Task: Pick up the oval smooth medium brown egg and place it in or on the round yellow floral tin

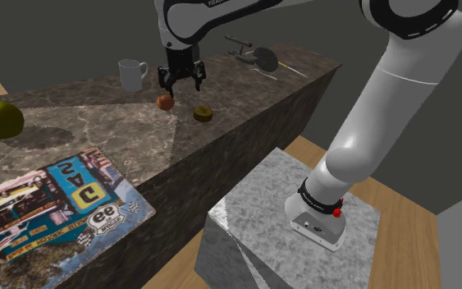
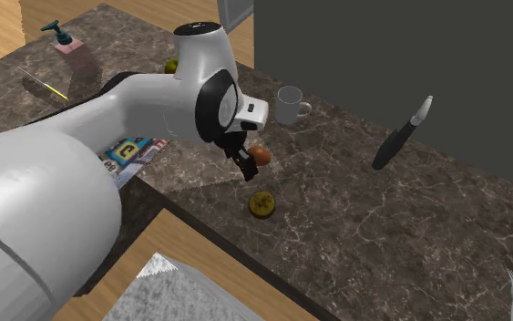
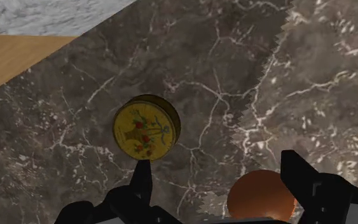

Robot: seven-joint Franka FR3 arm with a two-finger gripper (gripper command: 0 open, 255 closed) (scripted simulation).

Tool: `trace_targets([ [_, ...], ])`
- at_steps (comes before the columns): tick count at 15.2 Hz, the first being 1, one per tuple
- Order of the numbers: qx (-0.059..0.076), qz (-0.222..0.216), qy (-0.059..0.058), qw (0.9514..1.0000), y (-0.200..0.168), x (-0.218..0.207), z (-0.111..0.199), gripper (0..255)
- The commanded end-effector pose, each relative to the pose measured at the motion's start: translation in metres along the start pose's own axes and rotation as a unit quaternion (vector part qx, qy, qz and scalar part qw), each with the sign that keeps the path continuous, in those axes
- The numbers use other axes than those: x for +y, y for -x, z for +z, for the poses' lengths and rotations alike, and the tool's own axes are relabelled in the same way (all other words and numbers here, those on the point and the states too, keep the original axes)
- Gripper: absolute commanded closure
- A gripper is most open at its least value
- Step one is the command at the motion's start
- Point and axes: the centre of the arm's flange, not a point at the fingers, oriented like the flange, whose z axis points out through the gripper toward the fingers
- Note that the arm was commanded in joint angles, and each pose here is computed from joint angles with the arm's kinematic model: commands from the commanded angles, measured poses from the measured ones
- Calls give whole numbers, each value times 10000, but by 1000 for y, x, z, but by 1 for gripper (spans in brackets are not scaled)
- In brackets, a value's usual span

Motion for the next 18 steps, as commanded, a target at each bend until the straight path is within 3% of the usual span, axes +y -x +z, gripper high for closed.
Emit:
trace_targets([
  [1,32,166,8,9999,-20,-17,11,0],
  [7,122,623,34,9980,-78,-59,39,0],
  [15,124,632,34,9979,-80,-60,80,0],
  [18,124,632,34,9979,-80,-60,80,0],
])
